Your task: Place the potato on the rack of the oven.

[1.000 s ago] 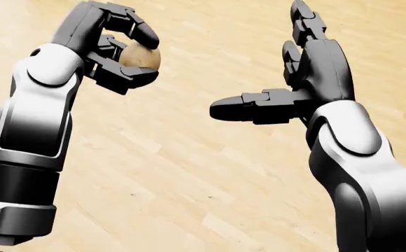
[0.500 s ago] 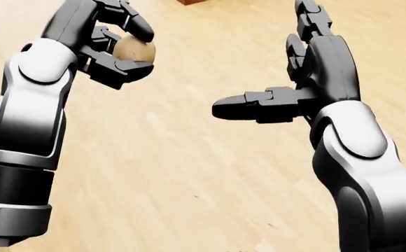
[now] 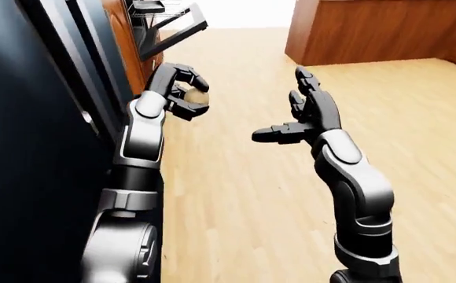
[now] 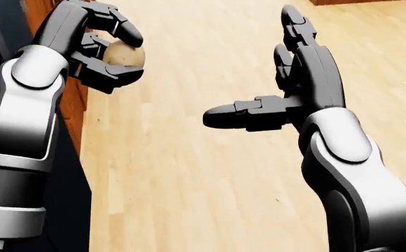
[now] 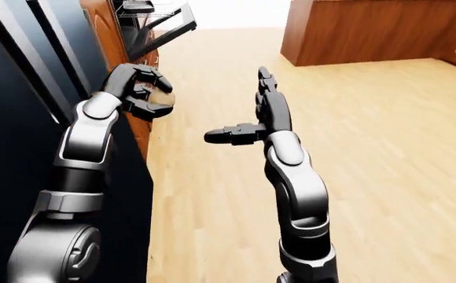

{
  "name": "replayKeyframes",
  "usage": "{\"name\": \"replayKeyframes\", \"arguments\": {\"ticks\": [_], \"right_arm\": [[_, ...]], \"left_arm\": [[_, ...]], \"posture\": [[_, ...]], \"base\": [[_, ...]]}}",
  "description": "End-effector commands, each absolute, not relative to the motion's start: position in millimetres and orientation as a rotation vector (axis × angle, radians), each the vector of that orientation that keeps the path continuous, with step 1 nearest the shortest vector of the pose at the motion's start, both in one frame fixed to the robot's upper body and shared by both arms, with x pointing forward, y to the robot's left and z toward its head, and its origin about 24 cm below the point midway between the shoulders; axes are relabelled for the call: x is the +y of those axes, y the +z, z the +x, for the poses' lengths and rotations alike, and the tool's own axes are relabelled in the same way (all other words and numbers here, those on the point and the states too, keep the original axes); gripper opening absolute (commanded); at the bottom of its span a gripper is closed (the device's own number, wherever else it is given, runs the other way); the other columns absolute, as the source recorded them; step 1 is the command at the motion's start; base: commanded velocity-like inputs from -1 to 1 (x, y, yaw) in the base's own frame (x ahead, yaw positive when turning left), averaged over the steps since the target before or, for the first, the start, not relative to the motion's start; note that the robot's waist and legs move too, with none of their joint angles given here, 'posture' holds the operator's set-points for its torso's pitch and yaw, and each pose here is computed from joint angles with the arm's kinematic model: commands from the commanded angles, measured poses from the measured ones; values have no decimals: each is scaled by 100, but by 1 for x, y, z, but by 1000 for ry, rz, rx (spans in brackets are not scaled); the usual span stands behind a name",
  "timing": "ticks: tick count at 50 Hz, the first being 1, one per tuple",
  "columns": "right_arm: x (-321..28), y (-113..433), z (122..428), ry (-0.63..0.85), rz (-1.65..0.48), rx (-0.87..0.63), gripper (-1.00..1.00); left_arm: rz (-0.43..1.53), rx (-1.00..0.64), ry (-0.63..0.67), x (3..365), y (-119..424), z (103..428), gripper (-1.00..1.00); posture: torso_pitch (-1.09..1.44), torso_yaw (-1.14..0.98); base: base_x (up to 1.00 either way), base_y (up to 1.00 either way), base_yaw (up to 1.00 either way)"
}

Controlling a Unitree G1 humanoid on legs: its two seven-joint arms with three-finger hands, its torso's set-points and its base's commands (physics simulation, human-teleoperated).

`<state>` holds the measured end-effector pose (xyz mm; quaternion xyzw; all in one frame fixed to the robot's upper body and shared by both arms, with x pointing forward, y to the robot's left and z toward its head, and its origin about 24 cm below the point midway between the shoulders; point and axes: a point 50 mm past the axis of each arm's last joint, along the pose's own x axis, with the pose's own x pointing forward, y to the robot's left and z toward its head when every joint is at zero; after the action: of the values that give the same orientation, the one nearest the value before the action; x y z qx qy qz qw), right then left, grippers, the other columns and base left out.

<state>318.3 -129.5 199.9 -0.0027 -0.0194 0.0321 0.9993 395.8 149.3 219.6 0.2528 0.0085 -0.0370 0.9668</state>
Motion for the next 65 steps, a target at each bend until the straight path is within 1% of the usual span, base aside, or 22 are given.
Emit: {"name": "replayKeyframes", "arguments": {"ticks": [1,14,35,49,65], "right_arm": [[-133,220,316,45,-5,-131,100],[-134,223,314,62,13,-156,100],[-131,224,314,69,15,-160,100],[-134,224,316,47,11,-145,100],[-133,220,317,47,13,-138,100]], "left_arm": [[516,-116,-89,139,251,393,-47],[520,-115,-92,137,250,395,-47],[519,-119,-90,138,255,393,-46],[518,-121,-89,138,256,394,-45],[520,-119,-88,138,254,394,-44]], "posture": [[0,0],[0,0],[0,0],[0,0],[0,0]], "base": [[0,0,0],[21,0,0],[56,0,0],[47,0,2],[37,0,59]]}}
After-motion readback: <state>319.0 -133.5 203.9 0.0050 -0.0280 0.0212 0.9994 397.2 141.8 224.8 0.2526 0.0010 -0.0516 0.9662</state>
